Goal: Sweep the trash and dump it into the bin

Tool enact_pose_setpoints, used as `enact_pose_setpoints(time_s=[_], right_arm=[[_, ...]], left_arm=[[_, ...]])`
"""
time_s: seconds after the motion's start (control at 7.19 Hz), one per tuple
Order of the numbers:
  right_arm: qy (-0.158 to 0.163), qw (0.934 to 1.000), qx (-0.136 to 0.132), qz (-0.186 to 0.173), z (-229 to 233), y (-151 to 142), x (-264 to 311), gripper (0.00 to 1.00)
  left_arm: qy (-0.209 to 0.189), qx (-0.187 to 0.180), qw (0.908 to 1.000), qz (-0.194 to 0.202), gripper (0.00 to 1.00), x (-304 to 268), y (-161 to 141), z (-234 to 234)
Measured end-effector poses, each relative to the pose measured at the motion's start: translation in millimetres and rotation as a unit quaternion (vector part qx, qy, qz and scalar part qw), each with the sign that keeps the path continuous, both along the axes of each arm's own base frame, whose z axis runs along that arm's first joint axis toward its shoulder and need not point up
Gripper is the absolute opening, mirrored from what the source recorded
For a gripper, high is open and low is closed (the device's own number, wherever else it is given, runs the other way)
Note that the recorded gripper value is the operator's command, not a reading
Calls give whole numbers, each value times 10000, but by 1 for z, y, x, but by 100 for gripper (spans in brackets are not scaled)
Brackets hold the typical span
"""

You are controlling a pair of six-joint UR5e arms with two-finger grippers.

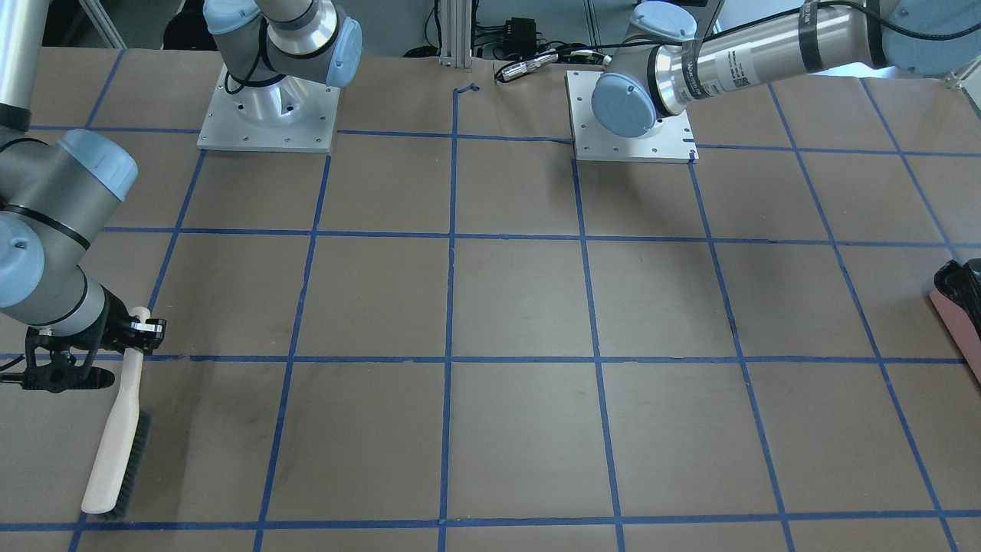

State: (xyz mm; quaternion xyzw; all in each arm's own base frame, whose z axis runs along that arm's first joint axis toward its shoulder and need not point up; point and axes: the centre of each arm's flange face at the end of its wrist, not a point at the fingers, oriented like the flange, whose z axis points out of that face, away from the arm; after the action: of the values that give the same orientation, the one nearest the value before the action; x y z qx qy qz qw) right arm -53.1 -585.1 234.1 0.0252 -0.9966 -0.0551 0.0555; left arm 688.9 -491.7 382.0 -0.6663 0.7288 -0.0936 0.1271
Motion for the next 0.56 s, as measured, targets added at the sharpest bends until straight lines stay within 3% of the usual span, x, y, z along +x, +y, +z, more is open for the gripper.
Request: enact_pose_setpoints(time_s=[0.56], right_arm=[[9,10000,-20,-80,2,0,-9,0]], left_arm=[[-180,-52,9997,-130,0,13,-1,-13]])
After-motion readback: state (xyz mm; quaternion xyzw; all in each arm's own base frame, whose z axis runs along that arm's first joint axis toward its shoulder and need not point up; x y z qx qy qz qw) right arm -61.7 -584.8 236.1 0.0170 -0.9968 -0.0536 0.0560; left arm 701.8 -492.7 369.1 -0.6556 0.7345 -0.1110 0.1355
